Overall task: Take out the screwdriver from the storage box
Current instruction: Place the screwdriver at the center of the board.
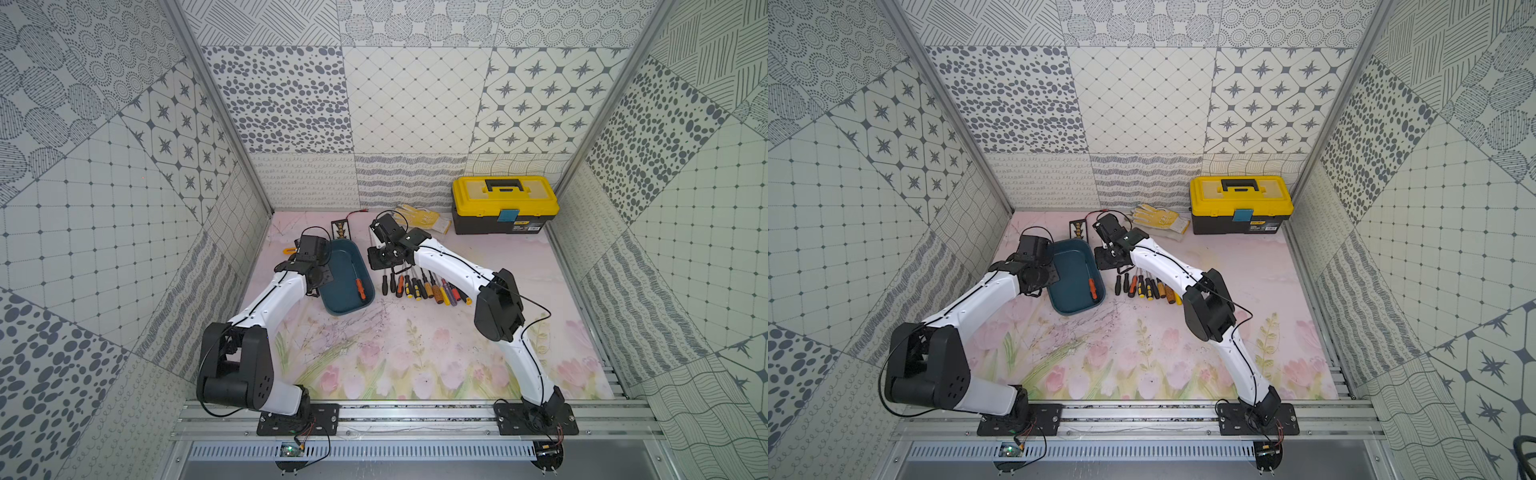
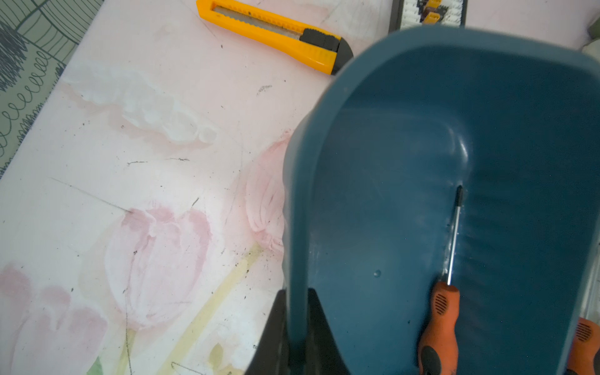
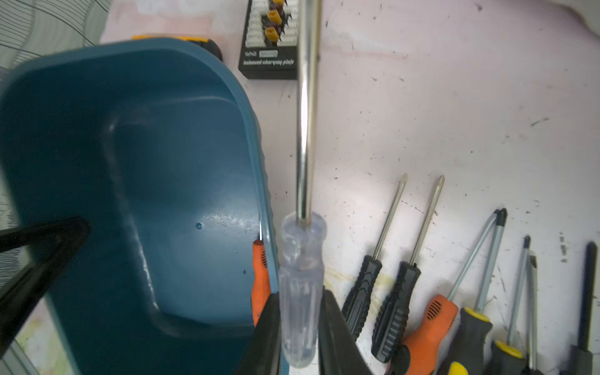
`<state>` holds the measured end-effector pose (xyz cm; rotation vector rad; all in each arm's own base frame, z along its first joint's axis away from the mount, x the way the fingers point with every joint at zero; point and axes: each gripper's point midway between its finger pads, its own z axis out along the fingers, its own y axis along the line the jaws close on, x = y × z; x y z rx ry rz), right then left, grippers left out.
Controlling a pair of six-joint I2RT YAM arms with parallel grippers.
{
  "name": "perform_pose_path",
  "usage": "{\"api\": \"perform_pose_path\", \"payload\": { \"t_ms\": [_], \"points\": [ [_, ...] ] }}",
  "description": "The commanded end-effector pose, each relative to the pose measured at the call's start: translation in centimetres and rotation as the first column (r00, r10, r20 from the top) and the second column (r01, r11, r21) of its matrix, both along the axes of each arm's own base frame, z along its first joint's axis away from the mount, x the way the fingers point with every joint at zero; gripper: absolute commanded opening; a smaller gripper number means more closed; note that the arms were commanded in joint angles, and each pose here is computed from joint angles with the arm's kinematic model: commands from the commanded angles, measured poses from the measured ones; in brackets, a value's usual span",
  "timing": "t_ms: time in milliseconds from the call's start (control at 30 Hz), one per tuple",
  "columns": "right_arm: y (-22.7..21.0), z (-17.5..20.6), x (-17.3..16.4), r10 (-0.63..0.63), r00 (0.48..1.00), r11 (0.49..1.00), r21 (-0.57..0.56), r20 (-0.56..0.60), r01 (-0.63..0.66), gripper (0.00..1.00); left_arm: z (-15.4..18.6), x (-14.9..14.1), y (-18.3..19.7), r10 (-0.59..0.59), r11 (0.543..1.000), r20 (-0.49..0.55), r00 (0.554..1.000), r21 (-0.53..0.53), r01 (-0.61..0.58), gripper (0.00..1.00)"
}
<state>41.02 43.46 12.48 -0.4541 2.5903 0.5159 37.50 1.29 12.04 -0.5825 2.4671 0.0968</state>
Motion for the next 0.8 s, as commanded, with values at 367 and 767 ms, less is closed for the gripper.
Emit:
{"api": "perform_pose_path", "payload": {
  "t_ms": [367, 767],
  "points": [
    [-0.5, -5.2, -1.5, -0.027, 0.991, 0.993, -0.115, -0.132, 0.012, 0.00, 2.4, 0.1, 1.5, 0.023, 0.998, 0.051, 0.998, 0.058, -0.026, 0.00],
    [-0.5, -9.1, -2.3, -0.036, 0.978, 0.990, -0.144, -0.206, 0.006, 0.00, 2.2, 0.3, 1.4, 0.023, 0.999, 0.051, 0.998, 0.040, -0.025, 0.00]
  ]
}}
